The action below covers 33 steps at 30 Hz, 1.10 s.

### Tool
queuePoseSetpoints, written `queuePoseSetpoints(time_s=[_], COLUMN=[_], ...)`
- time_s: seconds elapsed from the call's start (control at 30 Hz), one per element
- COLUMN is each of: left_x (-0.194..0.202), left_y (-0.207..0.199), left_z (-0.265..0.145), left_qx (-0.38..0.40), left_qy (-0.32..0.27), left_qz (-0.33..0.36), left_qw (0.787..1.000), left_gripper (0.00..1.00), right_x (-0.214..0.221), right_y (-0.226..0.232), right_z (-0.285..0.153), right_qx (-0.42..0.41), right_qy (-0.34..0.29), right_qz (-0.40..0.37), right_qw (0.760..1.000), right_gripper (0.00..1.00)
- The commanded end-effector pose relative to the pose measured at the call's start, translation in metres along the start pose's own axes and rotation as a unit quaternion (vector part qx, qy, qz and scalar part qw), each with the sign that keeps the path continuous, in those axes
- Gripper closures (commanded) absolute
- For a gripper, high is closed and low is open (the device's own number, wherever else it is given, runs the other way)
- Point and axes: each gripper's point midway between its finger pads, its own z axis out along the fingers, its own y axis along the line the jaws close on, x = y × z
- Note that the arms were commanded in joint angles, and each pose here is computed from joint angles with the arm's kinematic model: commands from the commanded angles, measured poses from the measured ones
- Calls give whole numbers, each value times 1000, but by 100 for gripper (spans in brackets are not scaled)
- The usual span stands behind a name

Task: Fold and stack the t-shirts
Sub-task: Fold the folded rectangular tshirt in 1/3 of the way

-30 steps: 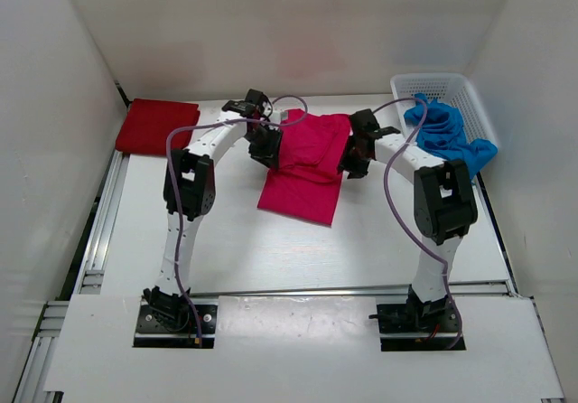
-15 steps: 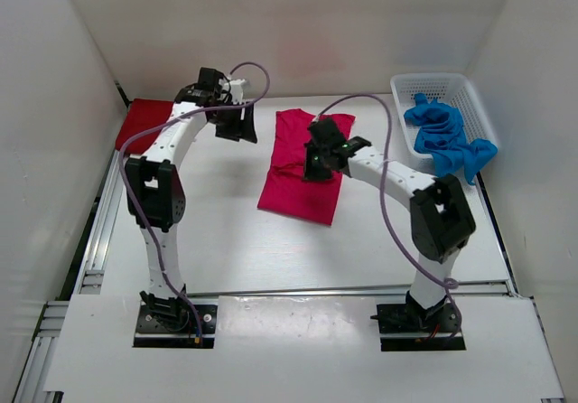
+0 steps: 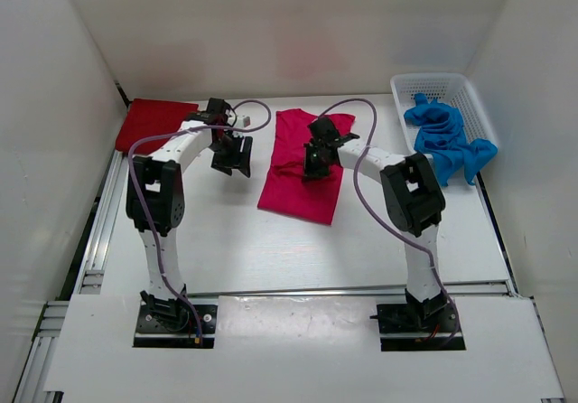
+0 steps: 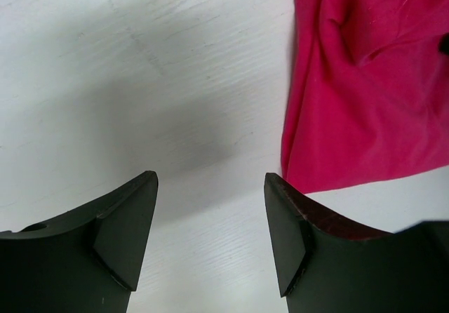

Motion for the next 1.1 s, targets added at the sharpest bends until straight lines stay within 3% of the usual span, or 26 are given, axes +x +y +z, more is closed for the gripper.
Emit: queuePoseSetpoints(time_s=[0.0, 0.13, 0.3, 0.53, 0.67, 0.8, 0.83, 0.93, 0.97, 1.07], left_x=[-22, -23, -20, 30, 45, 37, 37, 27, 25, 13], left_y=[-6, -5, -11, -39, -54, -60, -60, -63, -69, -71], left_z=[-25, -20, -13, 17, 31, 33, 33, 41, 38, 29], left_qx=[-20, -20, -25, -50, -33, -19, -19, -2, 12, 35], left_qy=[-49, -45, -36, 33, 64, 71, 71, 68, 67, 50], left_qz=[23, 22, 31, 76, 88, 86, 86, 81, 80, 72], left_qw=[998, 999, 999, 995, 994, 994, 994, 994, 994, 996], left_gripper=[27, 27, 27, 27, 24, 18, 18, 18, 18, 18], right_x=[-13, -23, -70, -133, -152, -178, -182, -162, -147, -80], right_y=[-13, -41, -53, -44, -59, -60, -53, -55, -61, -70], right_z=[7, 15, 12, 0, 13, -10, -29, -67, -75, -90], right_qx=[10, 34, 42, 35, 52, 30, 25, 28, 31, 5], right_qy=[-2, -4, -49, -110, -129, -151, -163, -158, -142, -75], right_qz=[0, 23, 37, 21, 53, 76, 73, 61, 67, 90], right_qw=[1000, 999, 997, 993, 989, 985, 984, 985, 987, 993], right_gripper=[100, 100, 100, 98, 96, 94, 92, 70, 57, 49])
